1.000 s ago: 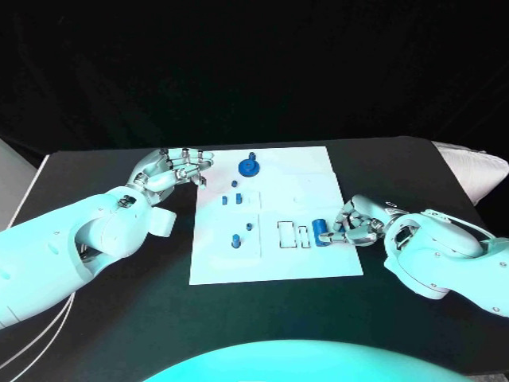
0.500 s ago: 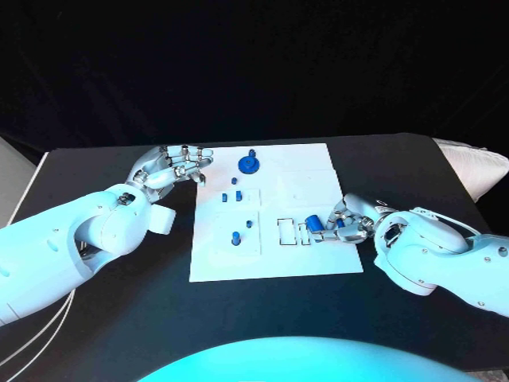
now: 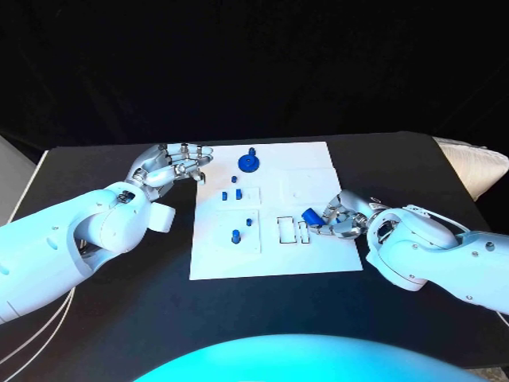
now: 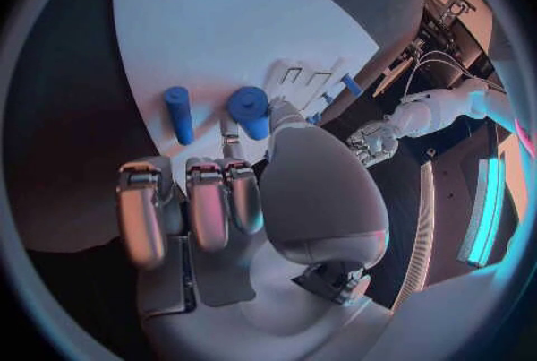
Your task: Assemble the parts on the task board
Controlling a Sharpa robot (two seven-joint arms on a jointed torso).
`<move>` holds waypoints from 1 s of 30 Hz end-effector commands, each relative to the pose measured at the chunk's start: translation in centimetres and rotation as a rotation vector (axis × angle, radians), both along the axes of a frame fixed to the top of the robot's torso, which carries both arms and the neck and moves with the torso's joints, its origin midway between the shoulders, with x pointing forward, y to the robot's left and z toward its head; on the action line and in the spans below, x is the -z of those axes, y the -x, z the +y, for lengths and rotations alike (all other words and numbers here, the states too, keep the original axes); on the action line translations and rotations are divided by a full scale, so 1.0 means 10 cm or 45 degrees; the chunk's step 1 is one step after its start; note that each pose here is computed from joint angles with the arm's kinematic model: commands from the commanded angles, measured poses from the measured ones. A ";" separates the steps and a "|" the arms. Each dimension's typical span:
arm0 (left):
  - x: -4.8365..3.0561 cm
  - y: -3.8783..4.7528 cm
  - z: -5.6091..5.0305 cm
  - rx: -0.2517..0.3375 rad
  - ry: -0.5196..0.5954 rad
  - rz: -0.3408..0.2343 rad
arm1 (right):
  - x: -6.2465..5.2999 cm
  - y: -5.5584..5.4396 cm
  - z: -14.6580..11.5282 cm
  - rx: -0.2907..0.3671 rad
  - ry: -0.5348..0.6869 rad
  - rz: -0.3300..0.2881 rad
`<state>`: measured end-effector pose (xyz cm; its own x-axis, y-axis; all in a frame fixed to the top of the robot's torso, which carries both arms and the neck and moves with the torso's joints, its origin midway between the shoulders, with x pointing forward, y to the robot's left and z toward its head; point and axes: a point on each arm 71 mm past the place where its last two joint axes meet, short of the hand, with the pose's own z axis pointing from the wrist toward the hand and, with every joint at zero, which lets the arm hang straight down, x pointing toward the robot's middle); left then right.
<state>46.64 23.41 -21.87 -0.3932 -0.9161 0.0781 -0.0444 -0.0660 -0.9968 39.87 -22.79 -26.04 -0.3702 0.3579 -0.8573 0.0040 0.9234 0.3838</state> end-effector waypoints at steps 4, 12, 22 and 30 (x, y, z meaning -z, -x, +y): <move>-0.008 0.007 -0.02 0.019 0.016 0.000 | 0.04 0.02 -0.02 0.034 -0.050 0.007; -0.006 0.005 -0.02 0.018 0.015 0.000 | -0.05 0.06 -0.06 0.096 -0.181 -0.012; -0.005 0.004 -0.02 0.017 0.015 0.000 | -0.28 0.07 -0.02 0.111 -0.305 -0.044; -0.009 0.007 -0.02 0.017 0.015 0.000 | -0.24 0.06 0.15 0.061 -0.318 0.027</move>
<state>46.64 23.41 -21.89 -0.3931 -0.9162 0.0783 -0.0466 -0.0652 -0.9968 39.29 -21.50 -23.38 -0.3349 0.5685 -0.7514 0.0512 0.8073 0.5879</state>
